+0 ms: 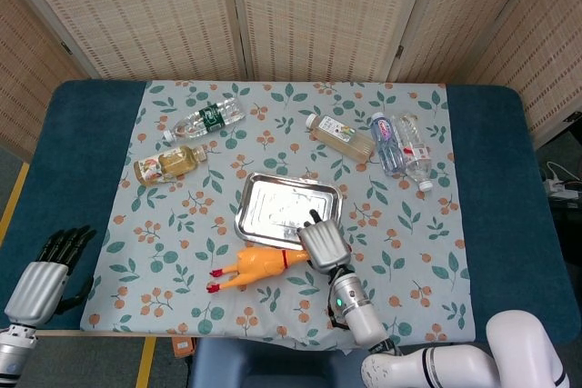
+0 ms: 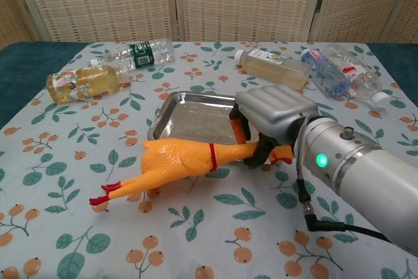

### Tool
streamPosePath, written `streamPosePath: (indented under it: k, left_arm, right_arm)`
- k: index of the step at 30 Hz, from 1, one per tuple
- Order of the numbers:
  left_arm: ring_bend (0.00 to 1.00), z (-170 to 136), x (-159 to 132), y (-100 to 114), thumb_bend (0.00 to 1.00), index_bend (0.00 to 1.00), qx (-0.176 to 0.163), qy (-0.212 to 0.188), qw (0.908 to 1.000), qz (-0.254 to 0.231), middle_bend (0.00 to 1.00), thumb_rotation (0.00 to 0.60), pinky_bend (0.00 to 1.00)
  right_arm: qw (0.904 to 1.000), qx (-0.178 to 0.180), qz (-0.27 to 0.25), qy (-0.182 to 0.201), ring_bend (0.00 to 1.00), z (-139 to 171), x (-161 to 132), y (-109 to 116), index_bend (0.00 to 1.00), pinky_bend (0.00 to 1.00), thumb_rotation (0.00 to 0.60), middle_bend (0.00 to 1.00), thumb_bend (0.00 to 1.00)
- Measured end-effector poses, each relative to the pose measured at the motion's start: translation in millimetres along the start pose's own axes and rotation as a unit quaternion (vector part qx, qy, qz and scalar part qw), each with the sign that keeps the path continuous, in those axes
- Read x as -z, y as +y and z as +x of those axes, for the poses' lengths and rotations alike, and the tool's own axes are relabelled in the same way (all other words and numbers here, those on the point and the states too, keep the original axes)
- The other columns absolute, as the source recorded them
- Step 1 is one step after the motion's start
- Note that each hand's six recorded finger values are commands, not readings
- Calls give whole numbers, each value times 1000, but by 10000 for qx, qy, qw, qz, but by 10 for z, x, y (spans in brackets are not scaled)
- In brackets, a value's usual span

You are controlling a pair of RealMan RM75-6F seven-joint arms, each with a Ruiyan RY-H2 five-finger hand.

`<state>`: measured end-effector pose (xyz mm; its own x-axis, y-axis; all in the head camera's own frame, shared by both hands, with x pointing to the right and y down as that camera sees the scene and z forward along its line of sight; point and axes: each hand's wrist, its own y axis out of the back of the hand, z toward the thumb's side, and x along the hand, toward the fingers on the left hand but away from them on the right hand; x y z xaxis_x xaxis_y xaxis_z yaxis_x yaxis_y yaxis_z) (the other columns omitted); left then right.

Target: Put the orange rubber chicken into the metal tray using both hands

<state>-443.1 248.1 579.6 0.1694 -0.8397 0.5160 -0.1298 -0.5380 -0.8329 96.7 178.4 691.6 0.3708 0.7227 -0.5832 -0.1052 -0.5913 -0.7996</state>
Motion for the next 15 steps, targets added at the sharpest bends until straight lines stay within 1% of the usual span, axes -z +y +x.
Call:
streamPosePath:
  k: [2, 5, 8, 10, 12, 15]
  left_arm:
    - [0, 1, -7, -5, 465, 0, -1, -13, 10000, 10, 0, 600, 36]
    - [0, 5, -36, -13, 463, 0, -21, -83, 10000, 6, 0, 600, 42]
    - [0, 10, -104, -27, 438, 0, -48, -251, 9996, -85, 0, 600, 92]
    - [0, 11, -165, -46, 406, 0, -44, -408, 9988, -254, 0, 600, 139]
    - [0, 12, -218, -64, 395, 0, -28, -535, 9976, -445, 0, 600, 150]
    - [0, 17, -343, -102, 369, 0, 26, -840, 9924, -901, 0, 600, 162]
  right_arm:
    - [9999, 67, -100, 6, 558, 2, 17, 51, 888, 818, 600, 511, 276]
    - [9995, 183, -237, 50, 610, 19, 38, 129, 906, 882, 600, 529, 279]
    - [9986, 313, -410, 134, 660, 45, 57, 211, 916, 937, 600, 551, 284]
    - [9975, 400, -548, 205, 688, 66, 77, 272, 920, 969, 600, 560, 287]
    - [9965, 468, -641, 261, 691, 83, 105, 326, 920, 971, 600, 561, 288]
    - [9957, 508, -704, 310, 692, 99, 131, 370, 920, 973, 600, 563, 290]
